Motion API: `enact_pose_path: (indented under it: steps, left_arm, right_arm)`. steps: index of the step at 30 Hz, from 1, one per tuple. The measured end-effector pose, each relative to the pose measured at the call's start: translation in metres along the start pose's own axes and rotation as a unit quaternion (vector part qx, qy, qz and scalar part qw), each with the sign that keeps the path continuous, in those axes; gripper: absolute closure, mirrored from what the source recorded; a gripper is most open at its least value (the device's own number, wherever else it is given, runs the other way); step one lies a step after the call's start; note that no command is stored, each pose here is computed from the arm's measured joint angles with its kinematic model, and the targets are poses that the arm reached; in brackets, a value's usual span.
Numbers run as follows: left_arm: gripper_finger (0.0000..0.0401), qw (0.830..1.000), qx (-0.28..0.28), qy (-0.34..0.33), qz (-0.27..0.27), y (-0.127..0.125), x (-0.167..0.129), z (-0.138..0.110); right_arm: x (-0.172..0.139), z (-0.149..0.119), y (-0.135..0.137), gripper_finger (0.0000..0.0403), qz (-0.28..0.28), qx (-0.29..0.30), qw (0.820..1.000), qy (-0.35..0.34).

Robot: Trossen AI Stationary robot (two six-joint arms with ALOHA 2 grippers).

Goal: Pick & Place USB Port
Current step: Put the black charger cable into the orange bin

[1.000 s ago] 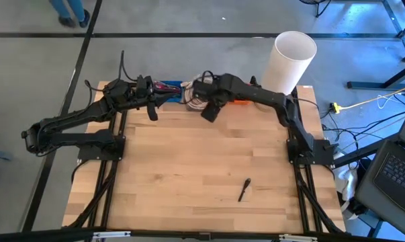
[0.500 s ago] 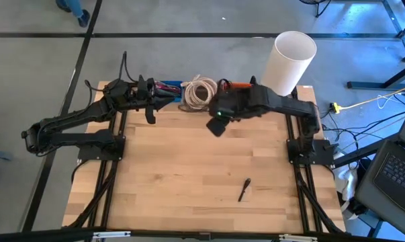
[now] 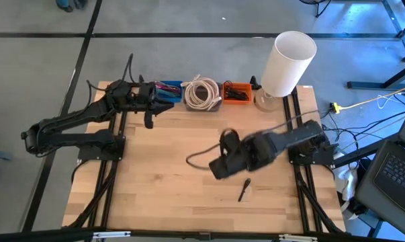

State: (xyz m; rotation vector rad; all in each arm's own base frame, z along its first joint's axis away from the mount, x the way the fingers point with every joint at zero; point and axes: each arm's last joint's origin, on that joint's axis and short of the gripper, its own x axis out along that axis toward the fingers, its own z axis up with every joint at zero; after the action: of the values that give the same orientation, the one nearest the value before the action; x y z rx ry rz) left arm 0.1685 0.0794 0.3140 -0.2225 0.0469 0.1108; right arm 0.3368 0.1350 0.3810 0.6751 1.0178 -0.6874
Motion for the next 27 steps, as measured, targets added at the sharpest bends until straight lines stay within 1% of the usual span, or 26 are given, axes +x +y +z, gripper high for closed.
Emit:
enact_pose_path:
  steps: [3,5,7,10,13,19,25,27]
  left_arm:
    - [0.037,0.999,0.005,-0.001,-0.032,-0.004,-0.003,0.002]
    - [0.037,0.999,0.008,-0.006,-0.044,-0.006,-0.007,0.004]
    - [0.037,0.998,0.012,-0.012,-0.052,-0.008,-0.01,0.006]
    - [0.037,0.998,0.015,-0.02,-0.054,-0.01,-0.014,0.008]
    - [0.037,0.998,0.018,-0.028,-0.056,-0.012,-0.018,0.01]
    - [0.037,0.997,0.015,-0.038,-0.058,-0.015,-0.023,0.012]
    - [0.037,0.998,0.006,-0.039,-0.058,-0.016,-0.024,0.013]
    - [0.037,0.997,-0.004,-0.039,-0.059,-0.016,-0.024,0.013]
  right_arm:
    - [0.011,-0.026,0.004,0.0266,-0.025,0.061,0.998,0.011]
    - [0.016,-0.04,0.007,0.0267,-0.027,0.097,0.995,0.015]
    - [0.021,-0.053,0.012,0.0266,-0.016,0.126,0.992,0.02]
    - [0.032,-0.069,0.023,0.0266,0.021,0.159,0.987,0.024]
    - [0.043,-0.081,0.028,0.0267,0.036,0.18,0.983,0.028]
    - [0.064,-0.092,0.024,0.0266,0.014,0.211,0.977,0.026]
    - [0.09,-0.103,0.024,0.0267,0.027,0.224,0.974,0.03]
    - [0.1,-0.109,0.019,0.0266,0.012,0.234,0.972,0.033]
